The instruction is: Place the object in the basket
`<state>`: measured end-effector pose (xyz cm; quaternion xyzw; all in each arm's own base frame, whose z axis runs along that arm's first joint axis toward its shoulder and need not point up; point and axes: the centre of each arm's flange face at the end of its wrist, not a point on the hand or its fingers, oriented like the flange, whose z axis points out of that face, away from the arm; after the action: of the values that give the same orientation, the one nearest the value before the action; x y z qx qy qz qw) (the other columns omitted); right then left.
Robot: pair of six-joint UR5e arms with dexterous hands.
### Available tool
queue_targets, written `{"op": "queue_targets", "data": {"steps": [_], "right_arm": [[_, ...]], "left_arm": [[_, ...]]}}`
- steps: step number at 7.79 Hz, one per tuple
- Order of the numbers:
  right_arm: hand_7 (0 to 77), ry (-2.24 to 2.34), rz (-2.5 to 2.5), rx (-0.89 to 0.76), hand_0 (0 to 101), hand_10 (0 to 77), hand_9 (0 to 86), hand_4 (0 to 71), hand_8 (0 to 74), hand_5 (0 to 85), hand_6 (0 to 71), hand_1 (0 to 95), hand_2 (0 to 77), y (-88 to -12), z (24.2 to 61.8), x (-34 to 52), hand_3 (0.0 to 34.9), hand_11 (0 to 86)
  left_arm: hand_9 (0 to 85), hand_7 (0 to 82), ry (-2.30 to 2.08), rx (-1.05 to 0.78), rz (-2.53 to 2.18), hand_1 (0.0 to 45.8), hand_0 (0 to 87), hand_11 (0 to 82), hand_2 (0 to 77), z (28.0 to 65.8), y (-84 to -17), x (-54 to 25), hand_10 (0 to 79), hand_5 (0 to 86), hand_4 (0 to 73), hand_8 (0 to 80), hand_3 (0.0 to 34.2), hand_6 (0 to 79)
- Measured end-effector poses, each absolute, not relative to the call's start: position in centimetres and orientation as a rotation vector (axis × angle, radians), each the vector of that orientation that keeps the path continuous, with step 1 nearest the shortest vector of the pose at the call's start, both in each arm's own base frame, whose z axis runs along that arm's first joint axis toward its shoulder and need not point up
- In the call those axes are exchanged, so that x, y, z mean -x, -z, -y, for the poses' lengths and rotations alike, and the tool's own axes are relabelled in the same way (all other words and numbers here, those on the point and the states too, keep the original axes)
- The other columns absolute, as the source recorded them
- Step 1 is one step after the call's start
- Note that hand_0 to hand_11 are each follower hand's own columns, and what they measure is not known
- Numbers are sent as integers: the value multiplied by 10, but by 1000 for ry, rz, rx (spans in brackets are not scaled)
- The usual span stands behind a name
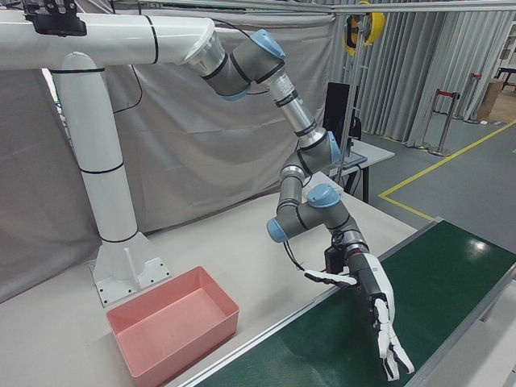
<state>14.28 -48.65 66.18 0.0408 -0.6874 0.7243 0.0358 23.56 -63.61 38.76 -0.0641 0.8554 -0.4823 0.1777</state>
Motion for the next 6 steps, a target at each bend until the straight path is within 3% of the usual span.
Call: {"op": "queue_targets", "data": {"steps": [6], "right_arm": [[5,-2225,2112,-125,3,0,0,0,0,0,0,0,5,-662,486,-143,1,0]], "left_arm": [[65,5,1355,181,-2422,60,529,87,5,632,-385,-237,49,104,136,60,23,0]]}}
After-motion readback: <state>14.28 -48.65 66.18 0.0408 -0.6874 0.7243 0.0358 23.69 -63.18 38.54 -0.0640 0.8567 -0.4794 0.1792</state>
